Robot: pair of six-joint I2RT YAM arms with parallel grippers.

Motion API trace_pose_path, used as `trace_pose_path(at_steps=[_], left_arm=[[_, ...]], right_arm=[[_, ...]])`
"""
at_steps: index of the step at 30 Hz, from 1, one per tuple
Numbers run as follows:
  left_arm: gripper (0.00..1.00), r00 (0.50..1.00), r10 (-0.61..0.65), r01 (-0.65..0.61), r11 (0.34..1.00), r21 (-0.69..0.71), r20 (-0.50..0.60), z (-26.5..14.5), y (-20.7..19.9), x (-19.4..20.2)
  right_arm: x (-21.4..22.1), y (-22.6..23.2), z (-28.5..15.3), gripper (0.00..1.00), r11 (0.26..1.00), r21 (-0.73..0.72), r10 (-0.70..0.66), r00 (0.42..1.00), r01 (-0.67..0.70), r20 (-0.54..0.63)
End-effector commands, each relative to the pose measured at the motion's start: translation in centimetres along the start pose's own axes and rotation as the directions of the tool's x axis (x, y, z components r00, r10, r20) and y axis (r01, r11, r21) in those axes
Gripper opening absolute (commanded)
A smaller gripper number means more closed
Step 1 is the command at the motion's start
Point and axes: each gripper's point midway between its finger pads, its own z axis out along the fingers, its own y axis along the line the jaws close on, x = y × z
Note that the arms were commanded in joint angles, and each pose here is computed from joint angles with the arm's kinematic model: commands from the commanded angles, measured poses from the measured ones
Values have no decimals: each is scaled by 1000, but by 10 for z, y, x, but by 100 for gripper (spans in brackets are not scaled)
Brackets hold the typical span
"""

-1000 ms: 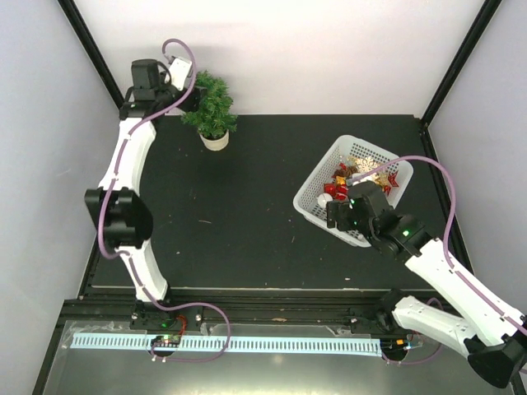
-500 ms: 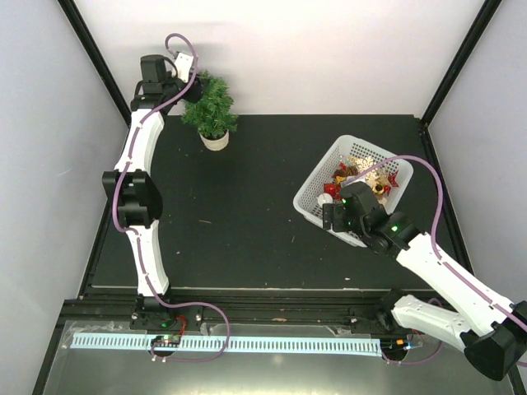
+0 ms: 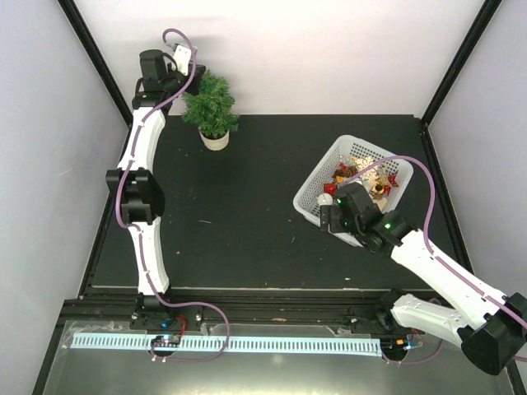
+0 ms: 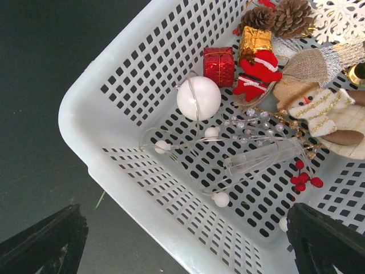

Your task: Decorate the small christmas tree

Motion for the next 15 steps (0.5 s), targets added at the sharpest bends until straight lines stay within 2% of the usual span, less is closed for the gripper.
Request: trace_pose_path(at_steps=[1,7,15], left_arm=[[2,1000,-16,16,999,33,0,4,-3,2],[1,999,-33,33,999,35,13,-1,-5,-8],[2,996,-44,36,993,109,74,-45,-38,-62]], right_arm=[[-4,3,-2,96,1000,-8,13,1000,-13,12],[-1,2,-2,96,1000,-7,22,1000,-22,10],[-3,2,-6,96,999,-16,31,999,-31,17]])
